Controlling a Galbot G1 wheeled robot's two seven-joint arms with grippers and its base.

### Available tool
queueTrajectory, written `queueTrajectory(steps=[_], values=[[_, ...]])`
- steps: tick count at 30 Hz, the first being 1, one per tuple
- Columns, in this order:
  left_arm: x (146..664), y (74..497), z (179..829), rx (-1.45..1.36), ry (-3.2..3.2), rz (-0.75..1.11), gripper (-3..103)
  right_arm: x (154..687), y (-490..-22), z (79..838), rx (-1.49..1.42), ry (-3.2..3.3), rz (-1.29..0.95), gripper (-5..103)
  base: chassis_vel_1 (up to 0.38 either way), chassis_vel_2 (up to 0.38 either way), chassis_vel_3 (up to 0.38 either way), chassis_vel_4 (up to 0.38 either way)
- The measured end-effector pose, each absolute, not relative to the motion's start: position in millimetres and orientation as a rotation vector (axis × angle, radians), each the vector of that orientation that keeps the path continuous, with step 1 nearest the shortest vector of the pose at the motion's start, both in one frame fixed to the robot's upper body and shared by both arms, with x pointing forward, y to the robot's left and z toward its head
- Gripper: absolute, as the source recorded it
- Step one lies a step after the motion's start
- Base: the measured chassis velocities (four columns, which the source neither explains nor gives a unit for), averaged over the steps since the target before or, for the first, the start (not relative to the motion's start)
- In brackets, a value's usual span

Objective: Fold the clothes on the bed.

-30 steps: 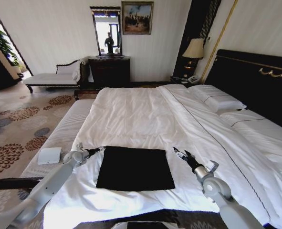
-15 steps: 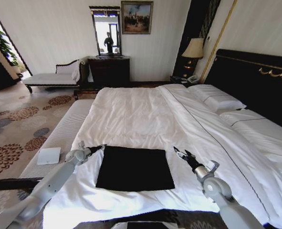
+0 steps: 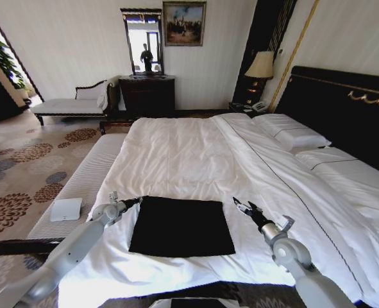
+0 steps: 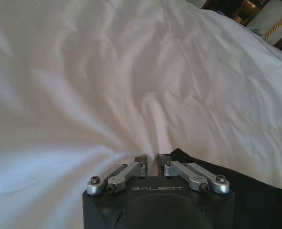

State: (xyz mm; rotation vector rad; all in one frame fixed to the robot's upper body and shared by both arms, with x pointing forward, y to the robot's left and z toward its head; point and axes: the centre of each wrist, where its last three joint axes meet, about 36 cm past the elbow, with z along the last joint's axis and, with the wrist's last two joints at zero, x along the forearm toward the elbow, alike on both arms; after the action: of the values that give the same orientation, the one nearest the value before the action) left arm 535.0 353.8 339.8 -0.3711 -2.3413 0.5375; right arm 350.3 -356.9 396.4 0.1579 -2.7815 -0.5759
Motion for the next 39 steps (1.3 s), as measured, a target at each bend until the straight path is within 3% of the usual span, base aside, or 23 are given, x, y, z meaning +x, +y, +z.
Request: queueTrajectory(steps=[8, 21, 39], values=[[527, 349, 340, -0.397, -2.337, 0.487, 0, 351, -357, 398, 0.157, -2.783, -0.586, 100, 0.0, 0.0, 0.0, 0.0], [527, 344, 343, -0.405, -2.366, 0.482, 0, 354, -358, 393, 0.13, -2.748, -0.65, 100, 0.0, 0.0, 0.0, 0.0], [519, 342, 363, -0.412, -2.394, 0.455, 0, 412, -374, 376, 0.118, -2.501, -1.05, 100, 0.0, 0.0, 0.0, 0.0]])
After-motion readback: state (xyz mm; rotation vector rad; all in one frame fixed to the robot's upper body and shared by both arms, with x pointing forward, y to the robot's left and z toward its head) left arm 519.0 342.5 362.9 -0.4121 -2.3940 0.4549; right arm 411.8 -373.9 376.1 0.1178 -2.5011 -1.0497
